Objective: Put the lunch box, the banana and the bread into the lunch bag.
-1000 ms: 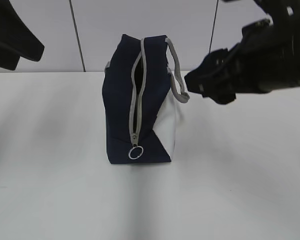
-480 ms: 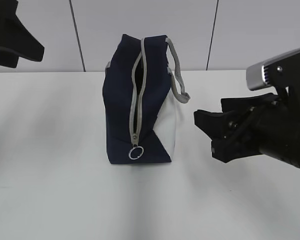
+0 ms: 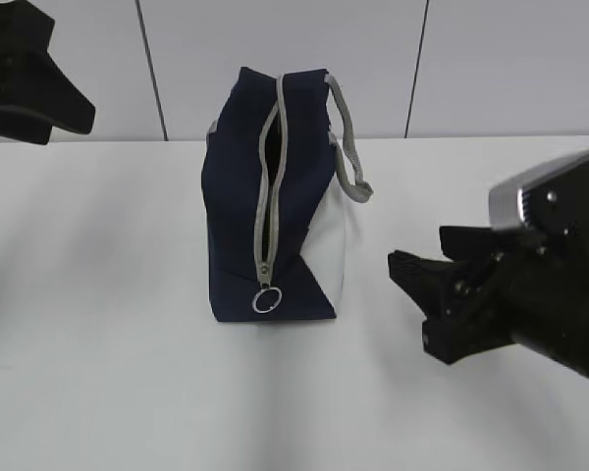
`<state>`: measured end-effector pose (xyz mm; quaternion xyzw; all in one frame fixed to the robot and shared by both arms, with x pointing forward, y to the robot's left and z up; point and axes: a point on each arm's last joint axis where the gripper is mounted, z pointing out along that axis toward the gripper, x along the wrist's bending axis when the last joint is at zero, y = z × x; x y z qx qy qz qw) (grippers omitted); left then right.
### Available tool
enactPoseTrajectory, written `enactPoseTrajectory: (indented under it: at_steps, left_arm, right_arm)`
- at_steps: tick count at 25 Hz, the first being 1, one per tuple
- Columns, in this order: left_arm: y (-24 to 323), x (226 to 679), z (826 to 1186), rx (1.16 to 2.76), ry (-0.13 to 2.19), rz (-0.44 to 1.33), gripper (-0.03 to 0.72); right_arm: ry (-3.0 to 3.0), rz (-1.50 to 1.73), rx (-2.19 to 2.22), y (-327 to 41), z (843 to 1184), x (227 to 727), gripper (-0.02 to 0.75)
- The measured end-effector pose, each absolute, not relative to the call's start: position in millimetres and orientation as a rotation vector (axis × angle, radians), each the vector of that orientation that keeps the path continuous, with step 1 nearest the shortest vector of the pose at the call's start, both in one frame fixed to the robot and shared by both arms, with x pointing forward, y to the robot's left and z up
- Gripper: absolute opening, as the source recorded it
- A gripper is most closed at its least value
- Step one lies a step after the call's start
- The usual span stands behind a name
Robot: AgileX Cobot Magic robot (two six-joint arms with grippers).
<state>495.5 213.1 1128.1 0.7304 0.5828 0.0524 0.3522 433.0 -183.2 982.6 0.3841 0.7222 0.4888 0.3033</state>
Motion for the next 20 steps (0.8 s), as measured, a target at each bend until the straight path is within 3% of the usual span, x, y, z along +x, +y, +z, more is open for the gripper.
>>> enactPoseTrajectory:
  at_steps: [9,16,20]
  left_arm:
    - [210.5,494.0,1123.5,1.893,1.512,0.106,0.361]
    - [203.2,490.9,1123.1,1.917,1.487,0.085,0.361]
    - [203.2,491.0,1123.2,1.917,1.487,0.085,0.361]
  right_arm:
    - [1.949,1.316,0.943,-182.9,935.0,425.2,0.449]
    - [2.060,1.416,0.750,-164.3,902.1,426.3,0.362]
    - [2.113,1.431,0.740,-157.5,883.8,430.5,0.371]
